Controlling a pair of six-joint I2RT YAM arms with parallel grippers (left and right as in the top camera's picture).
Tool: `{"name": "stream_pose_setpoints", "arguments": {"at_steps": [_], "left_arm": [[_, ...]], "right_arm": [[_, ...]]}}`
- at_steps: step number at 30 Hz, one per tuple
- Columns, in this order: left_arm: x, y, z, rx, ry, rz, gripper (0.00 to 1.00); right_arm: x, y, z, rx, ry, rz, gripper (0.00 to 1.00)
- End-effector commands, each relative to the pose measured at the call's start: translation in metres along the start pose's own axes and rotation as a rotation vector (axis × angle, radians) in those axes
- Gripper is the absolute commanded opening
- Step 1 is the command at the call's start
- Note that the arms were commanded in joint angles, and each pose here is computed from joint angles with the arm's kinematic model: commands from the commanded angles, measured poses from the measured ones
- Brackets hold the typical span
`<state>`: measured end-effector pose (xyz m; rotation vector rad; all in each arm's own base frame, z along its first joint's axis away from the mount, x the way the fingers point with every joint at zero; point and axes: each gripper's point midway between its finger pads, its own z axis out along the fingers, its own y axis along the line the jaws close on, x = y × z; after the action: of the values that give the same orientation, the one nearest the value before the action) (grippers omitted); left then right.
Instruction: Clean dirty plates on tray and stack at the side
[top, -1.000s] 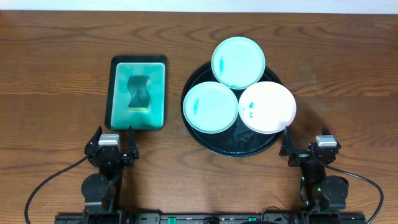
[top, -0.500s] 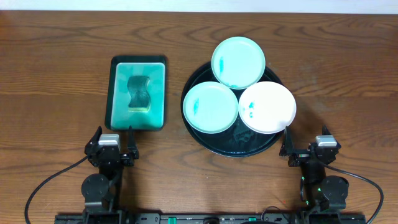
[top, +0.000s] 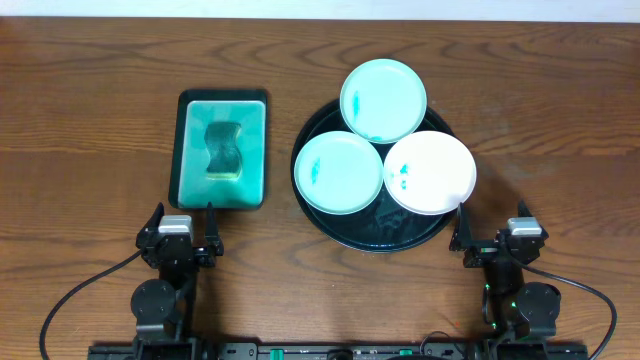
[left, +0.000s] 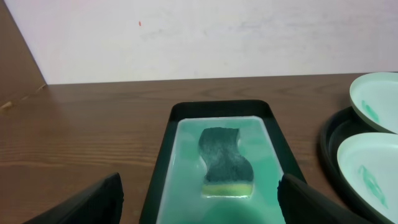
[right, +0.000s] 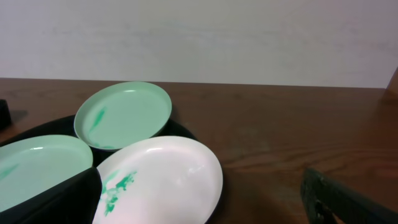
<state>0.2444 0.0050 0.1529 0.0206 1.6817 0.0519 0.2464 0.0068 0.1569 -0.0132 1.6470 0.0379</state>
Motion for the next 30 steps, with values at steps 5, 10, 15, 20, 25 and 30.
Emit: {"name": "stream_pose_setpoints", "arguments": {"at_steps": [5, 10, 15, 20, 25, 30], "left_arm": [[0.017, 0.003, 0.001, -0.017, 0.046, 0.021, 0.80], [0.017, 0.003, 0.001, -0.017, 0.046, 0.021, 0.80], [0.015, 0.001, 0.001, -0.003, 0.038, 0.020, 0.80], [0.001, 0.001, 0.002, -0.003, -0.019, 0.021, 0.80], [-0.045, -0.024, -0.005, 0.143, -0.207, -0.003, 0.80], [-0.097, -0.038, -0.026, 0.230, -0.436, 0.036, 0.80]], "right_arm": [[0.003, -0.006, 0.000, 0.027, 0.010, 0.015, 0.99], [0.003, -0.006, 0.000, 0.027, 0.010, 0.015, 0.99], [0.003, -0.006, 0.000, 0.027, 0.010, 0.015, 0.99], [0.003, -0.006, 0.000, 0.027, 0.010, 0.015, 0.99], [0.003, -0.006, 0.000, 0.027, 0.010, 0.015, 0.99], [0.003, -0.006, 0.000, 0.027, 0.010, 0.015, 0.99]]}}
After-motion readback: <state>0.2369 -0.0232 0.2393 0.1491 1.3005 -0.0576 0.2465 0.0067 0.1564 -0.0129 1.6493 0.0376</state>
